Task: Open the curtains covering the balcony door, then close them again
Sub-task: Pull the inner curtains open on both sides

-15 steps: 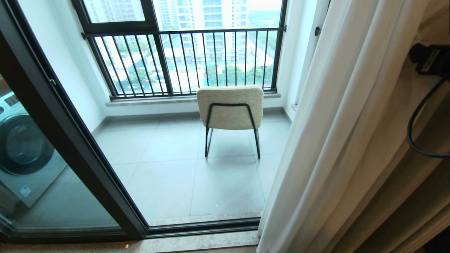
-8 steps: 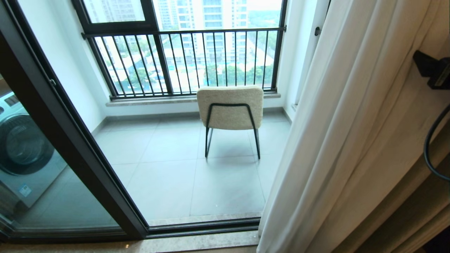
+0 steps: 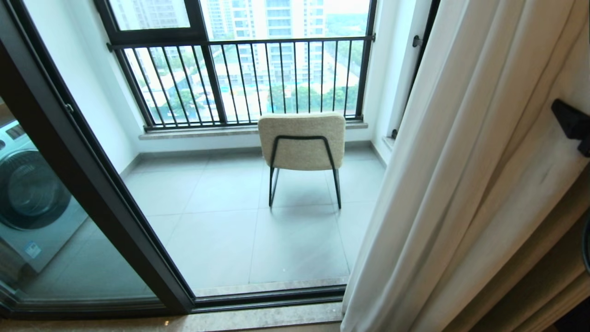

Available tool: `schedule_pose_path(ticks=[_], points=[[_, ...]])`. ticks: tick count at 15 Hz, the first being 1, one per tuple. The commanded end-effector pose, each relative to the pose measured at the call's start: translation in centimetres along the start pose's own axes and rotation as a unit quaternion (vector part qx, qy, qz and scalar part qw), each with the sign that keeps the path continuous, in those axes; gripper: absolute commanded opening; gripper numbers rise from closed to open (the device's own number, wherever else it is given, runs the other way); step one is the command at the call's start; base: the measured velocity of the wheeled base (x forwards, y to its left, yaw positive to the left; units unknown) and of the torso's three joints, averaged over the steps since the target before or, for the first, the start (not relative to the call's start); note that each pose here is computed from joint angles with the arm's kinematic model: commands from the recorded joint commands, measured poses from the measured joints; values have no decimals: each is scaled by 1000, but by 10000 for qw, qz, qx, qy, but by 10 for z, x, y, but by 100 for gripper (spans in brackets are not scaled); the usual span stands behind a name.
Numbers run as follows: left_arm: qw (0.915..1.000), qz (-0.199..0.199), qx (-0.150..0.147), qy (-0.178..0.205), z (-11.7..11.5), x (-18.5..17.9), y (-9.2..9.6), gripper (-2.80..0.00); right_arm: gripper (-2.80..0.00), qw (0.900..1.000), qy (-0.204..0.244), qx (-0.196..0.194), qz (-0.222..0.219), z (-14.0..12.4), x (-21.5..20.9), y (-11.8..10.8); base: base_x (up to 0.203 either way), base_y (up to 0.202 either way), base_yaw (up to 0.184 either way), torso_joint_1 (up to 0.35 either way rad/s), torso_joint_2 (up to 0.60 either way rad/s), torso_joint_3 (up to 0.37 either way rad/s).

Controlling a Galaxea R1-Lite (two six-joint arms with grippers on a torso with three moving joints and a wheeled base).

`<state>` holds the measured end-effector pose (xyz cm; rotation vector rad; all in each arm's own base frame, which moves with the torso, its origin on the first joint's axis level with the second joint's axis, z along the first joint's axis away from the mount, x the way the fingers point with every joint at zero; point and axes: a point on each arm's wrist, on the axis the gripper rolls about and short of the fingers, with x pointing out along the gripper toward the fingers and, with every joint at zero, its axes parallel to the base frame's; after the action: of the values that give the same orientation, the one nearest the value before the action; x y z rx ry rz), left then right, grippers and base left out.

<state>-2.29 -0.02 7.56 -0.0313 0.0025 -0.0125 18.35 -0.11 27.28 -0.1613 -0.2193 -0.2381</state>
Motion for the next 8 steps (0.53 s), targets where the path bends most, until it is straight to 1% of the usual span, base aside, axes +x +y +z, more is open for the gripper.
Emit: schedule_pose_path(ticks=[1, 6, 8], points=[[10000, 1, -5, -4, 0, 0, 0, -280, 0, 10000, -74, 12, -27, 0, -19, -5, 0, 0, 0, 0, 0, 0], [10000, 1, -5, -4, 0, 0, 0, -280, 0, 10000, -80, -7, -28, -6, -49, -11, 0, 0, 0, 0, 0, 0], [10000, 1, -5, -4, 0, 0, 0, -280, 0, 9999, -52, -99, -15, -9, -60, -13, 0, 0, 0, 0, 0, 0]])
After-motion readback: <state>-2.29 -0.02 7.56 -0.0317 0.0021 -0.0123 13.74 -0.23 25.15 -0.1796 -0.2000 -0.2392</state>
